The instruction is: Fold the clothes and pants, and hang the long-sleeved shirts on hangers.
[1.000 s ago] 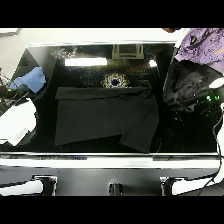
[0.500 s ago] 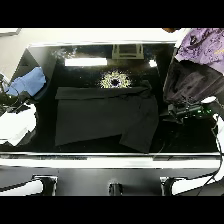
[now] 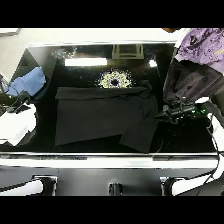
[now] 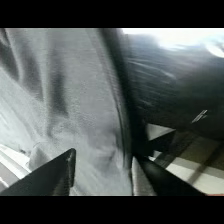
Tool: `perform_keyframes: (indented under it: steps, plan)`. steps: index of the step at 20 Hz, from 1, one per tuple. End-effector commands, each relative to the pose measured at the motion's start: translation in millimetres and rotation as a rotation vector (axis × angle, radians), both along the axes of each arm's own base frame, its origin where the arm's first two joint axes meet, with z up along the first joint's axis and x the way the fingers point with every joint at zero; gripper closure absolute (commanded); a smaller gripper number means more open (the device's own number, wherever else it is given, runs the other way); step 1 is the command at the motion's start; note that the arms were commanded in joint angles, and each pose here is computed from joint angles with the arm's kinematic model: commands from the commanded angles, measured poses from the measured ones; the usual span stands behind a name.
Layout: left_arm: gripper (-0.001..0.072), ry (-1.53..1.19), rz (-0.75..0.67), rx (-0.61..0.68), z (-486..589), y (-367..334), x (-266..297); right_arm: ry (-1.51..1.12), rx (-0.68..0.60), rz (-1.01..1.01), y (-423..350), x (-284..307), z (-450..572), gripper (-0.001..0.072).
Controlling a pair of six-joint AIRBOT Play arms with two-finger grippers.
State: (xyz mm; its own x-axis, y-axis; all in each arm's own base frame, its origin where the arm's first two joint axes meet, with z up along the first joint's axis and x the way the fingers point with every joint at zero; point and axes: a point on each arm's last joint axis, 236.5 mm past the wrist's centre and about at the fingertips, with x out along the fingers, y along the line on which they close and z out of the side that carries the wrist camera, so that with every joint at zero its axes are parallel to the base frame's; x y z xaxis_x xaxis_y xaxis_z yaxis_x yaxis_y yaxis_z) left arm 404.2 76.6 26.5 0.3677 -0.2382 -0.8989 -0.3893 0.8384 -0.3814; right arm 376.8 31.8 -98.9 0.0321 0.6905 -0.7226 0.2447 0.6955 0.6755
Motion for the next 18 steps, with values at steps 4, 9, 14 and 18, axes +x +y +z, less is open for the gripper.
perform_keyframes:
  steps: [4, 9, 14, 18]
  plan:
    - [0.0173, 0.042, 0.048, -0.025, -10.9, 4.4, -11.7, 0.053, -0.076, 0.058, 1.3, -13.5, -12.4, 0.063]
    - [0.0174, 0.14, 0.125, -0.117, -61.9, 3.8, -87.6, 0.054, -0.074, 0.061, 1.7, -14.1, -11.9, 0.0684]
    - [0.0174, 0.224, 0.1, -0.282, -100.9, -45.2, -139.5, 0.053, -0.07, 0.07, 2.4, -15.5, -11.1, 0.0684]
    - [0.0174, 0.287, 0.069, -0.318, -116.0, -68.9, -159.0, 0.06, -0.056, 0.088, 4.7, -19.4, -8.5, 0.0684]
